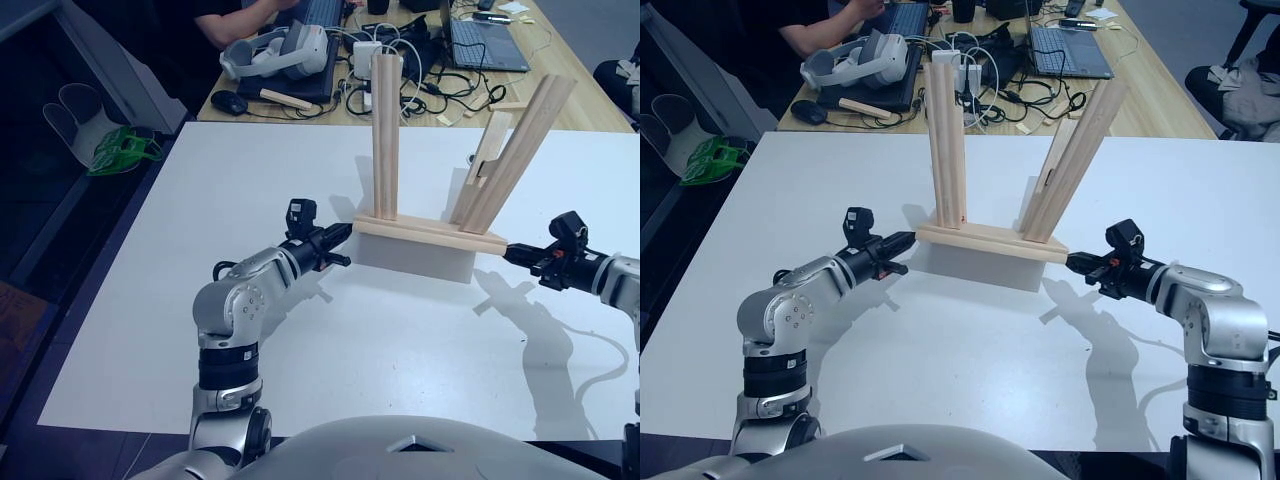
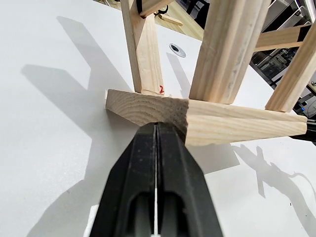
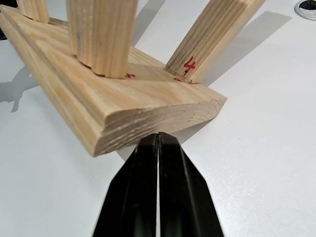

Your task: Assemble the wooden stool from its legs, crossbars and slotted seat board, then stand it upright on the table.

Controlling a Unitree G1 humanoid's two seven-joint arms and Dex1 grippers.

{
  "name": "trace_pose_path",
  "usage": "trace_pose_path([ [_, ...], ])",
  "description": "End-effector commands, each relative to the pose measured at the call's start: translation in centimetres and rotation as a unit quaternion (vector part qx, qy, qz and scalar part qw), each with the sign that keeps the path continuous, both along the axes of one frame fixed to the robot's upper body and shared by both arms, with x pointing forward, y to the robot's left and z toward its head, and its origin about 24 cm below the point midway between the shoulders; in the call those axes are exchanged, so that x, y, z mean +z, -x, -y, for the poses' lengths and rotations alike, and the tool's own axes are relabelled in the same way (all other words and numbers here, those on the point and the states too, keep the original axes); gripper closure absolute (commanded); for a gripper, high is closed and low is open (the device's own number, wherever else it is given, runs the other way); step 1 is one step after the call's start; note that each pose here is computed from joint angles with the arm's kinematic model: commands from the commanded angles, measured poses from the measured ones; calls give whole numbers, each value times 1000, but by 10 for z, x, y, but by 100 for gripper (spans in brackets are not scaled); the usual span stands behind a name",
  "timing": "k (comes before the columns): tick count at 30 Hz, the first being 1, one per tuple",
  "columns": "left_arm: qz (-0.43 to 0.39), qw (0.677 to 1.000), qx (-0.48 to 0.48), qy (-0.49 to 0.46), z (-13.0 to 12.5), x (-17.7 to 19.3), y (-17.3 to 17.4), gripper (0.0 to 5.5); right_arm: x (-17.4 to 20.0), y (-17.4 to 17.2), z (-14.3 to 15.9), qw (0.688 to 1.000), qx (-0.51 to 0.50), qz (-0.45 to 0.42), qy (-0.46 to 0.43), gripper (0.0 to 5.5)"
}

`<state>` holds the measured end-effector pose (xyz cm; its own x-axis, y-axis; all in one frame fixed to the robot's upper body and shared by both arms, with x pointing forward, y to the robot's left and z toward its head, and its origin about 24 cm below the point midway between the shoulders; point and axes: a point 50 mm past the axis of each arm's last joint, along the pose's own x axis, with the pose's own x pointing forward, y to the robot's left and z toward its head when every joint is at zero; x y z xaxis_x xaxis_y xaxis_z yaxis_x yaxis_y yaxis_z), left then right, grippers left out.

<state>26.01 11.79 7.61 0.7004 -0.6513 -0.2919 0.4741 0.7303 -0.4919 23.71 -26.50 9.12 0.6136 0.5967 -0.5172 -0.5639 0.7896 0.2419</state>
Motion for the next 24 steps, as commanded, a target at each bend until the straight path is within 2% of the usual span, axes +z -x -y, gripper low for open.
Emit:
trace_pose_path([
  [1,35,977,-160,134,55,29,13,547,16,-8,-49,986,115,43,-116,550],
  [24,42,974,-167,145,55,32,15,547,25,-10,-52,981,113,49,-149,550],
])
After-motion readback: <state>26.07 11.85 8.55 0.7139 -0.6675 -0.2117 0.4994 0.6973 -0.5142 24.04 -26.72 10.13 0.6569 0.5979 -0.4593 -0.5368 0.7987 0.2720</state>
